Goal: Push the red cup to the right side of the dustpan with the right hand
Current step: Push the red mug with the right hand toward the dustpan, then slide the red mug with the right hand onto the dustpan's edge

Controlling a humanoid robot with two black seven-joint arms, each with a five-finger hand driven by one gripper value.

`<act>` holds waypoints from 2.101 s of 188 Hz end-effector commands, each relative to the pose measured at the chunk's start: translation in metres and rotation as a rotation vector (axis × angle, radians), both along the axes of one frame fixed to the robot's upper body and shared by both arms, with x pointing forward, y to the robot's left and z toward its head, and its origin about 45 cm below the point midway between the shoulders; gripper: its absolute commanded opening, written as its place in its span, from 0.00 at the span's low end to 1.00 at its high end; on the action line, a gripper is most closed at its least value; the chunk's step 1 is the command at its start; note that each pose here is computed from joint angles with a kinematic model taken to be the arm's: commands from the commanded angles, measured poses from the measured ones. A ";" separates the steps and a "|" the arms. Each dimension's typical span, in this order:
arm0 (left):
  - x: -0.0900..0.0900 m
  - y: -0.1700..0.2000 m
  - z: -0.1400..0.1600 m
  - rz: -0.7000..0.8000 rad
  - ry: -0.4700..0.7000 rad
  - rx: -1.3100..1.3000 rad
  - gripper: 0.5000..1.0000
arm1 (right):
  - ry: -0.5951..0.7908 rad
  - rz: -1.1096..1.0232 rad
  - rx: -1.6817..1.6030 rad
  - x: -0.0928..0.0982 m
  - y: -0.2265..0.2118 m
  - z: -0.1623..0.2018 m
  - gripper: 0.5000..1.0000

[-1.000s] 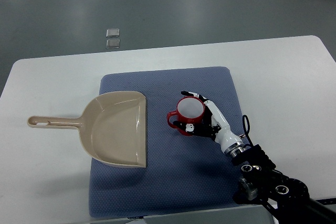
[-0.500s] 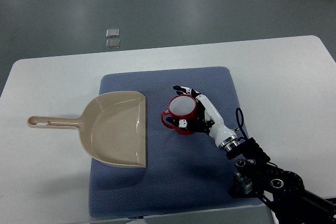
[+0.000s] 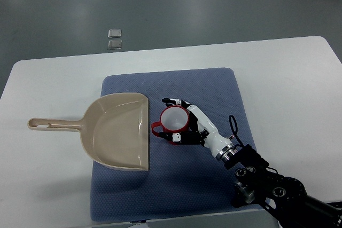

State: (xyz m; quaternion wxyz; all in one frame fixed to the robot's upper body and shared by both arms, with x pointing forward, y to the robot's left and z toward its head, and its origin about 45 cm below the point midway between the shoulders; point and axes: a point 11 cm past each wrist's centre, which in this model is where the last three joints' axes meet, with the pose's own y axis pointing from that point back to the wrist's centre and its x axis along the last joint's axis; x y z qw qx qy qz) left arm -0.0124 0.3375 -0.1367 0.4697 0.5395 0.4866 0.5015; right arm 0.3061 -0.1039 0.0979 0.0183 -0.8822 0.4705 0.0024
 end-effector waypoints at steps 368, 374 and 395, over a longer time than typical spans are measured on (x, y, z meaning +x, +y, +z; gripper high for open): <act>0.000 0.000 0.000 0.000 0.000 0.000 1.00 | 0.010 0.135 0.039 -0.013 0.023 0.006 0.86; 0.000 0.000 0.000 0.000 0.000 0.000 1.00 | 0.010 0.138 0.040 -0.013 0.023 0.006 0.86; 0.000 0.000 0.000 0.000 0.000 0.000 1.00 | 0.005 0.141 0.049 -0.013 0.024 0.009 0.86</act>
